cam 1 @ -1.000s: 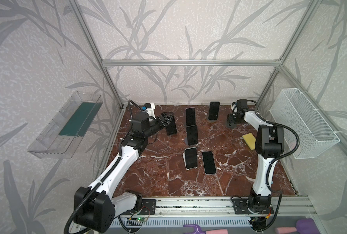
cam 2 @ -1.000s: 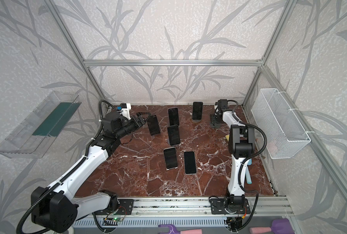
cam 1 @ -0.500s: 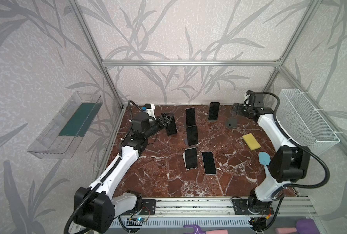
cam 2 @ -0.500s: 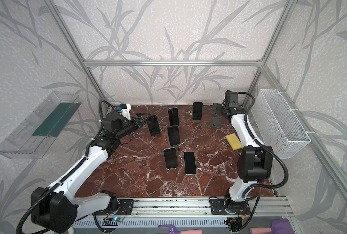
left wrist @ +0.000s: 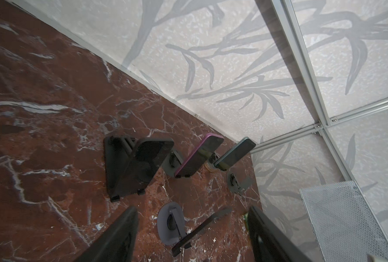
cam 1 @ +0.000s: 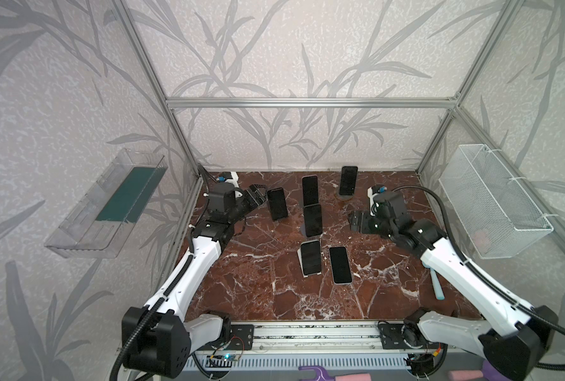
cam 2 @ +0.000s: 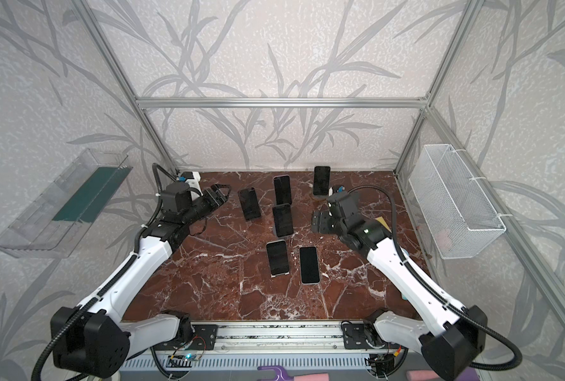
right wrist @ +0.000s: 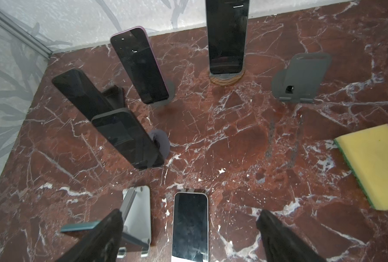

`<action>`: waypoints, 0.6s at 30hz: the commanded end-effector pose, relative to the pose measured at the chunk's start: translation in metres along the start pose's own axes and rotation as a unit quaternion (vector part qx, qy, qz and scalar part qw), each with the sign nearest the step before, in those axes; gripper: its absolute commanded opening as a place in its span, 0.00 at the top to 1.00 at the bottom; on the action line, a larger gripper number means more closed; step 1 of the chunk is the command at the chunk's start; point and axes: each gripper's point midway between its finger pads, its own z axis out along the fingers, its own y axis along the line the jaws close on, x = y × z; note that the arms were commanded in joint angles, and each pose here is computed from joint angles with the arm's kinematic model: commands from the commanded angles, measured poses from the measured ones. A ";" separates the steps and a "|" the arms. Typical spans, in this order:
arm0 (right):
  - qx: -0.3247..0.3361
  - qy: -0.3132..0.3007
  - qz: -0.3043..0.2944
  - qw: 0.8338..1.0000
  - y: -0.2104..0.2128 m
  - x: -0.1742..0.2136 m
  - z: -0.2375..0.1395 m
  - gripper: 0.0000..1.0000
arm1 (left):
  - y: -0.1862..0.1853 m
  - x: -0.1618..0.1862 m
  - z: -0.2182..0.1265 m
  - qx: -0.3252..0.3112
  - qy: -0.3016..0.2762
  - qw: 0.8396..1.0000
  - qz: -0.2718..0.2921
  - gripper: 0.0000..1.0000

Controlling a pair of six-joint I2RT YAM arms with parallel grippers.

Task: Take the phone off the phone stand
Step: 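Bring the right gripper over the teal-framed phone on the white stand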

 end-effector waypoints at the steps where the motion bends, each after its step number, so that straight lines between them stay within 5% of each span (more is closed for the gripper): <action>1: -0.011 -0.004 0.001 1.000 0.008 0.021 -0.024 0.07 | -0.002 -0.016 -0.004 0.006 -0.020 1.000 -0.013 0.24; 6: -0.057 0.013 -0.001 0.998 0.030 0.062 -0.039 0.06 | 0.004 -0.013 0.002 0.004 -0.016 1.000 -0.011 0.24; 14: -0.021 0.028 -0.017 0.999 0.046 0.086 -0.032 0.03 | 0.002 -0.011 0.006 0.024 -0.017 0.999 -0.020 0.24; 18: 0.005 0.048 -0.025 0.998 0.060 0.103 -0.020 0.03 | 0.006 -0.016 0.003 0.004 -0.029 0.999 0.027 0.23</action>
